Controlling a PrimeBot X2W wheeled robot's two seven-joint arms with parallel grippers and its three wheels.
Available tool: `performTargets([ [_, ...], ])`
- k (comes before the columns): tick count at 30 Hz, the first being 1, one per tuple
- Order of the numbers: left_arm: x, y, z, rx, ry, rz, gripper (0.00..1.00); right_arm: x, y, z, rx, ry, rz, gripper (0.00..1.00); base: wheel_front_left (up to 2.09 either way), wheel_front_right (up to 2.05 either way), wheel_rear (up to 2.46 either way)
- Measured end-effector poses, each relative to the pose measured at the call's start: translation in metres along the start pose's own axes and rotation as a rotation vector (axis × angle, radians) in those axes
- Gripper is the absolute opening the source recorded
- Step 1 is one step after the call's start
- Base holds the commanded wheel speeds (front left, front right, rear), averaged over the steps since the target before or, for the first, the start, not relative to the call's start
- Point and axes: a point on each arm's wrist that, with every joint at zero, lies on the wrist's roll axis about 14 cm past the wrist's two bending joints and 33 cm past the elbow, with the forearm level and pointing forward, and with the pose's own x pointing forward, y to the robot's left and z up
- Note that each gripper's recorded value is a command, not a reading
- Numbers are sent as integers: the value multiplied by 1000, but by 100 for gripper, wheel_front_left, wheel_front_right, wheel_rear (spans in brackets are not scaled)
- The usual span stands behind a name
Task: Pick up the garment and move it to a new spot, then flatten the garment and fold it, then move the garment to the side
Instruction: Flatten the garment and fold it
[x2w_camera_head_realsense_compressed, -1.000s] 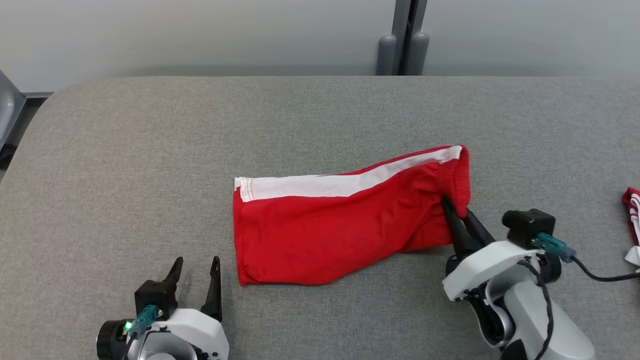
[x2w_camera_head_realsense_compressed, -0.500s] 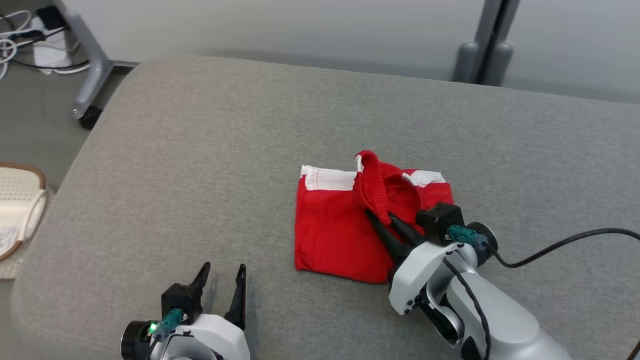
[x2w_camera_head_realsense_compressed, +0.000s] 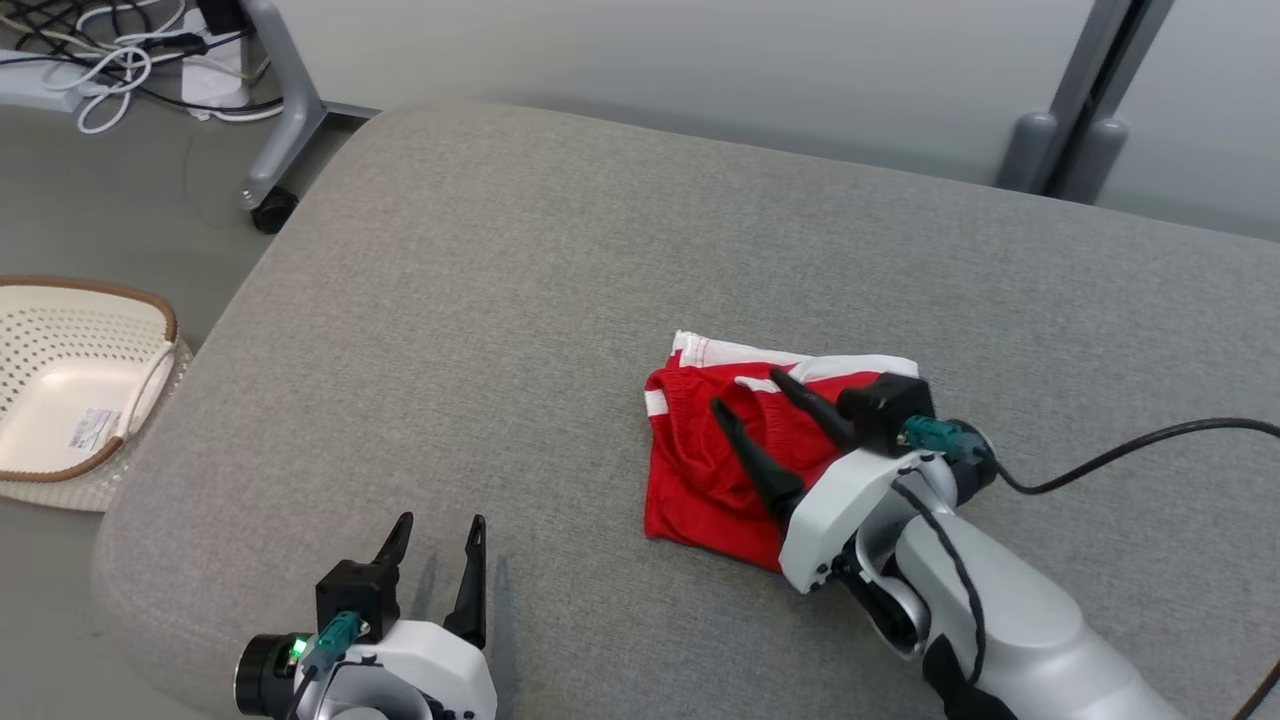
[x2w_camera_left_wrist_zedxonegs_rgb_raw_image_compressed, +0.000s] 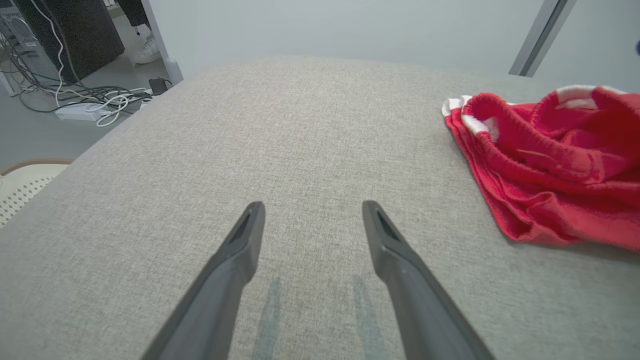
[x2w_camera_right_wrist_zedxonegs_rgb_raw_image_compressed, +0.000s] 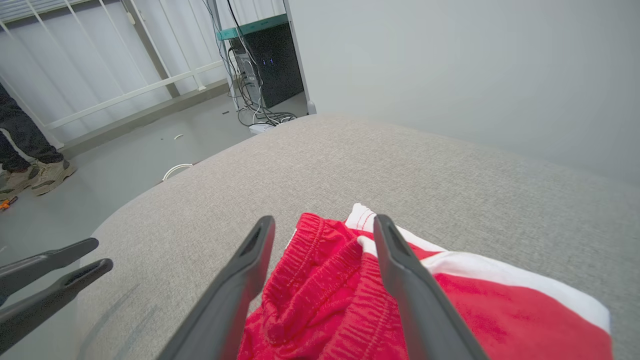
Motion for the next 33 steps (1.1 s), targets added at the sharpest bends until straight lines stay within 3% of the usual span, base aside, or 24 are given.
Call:
performTargets([
  [6,9,-13,8,12,-23,-40,100,-21,-44,25,9,-97,-150,100,0,0,0],
  [18,25,-48,30,48,-95,-138,100,-126,-128,12,19,-161,-535,100,0,0,0],
  [27,20,-52,26,73,-96,-154,100,-190,-139,-7,12,-149,-691,100,0,0,0],
  [33,10,-52,21,75,-91,-164,100,-222,-131,-29,73,-131,-755,100,0,0,0],
])
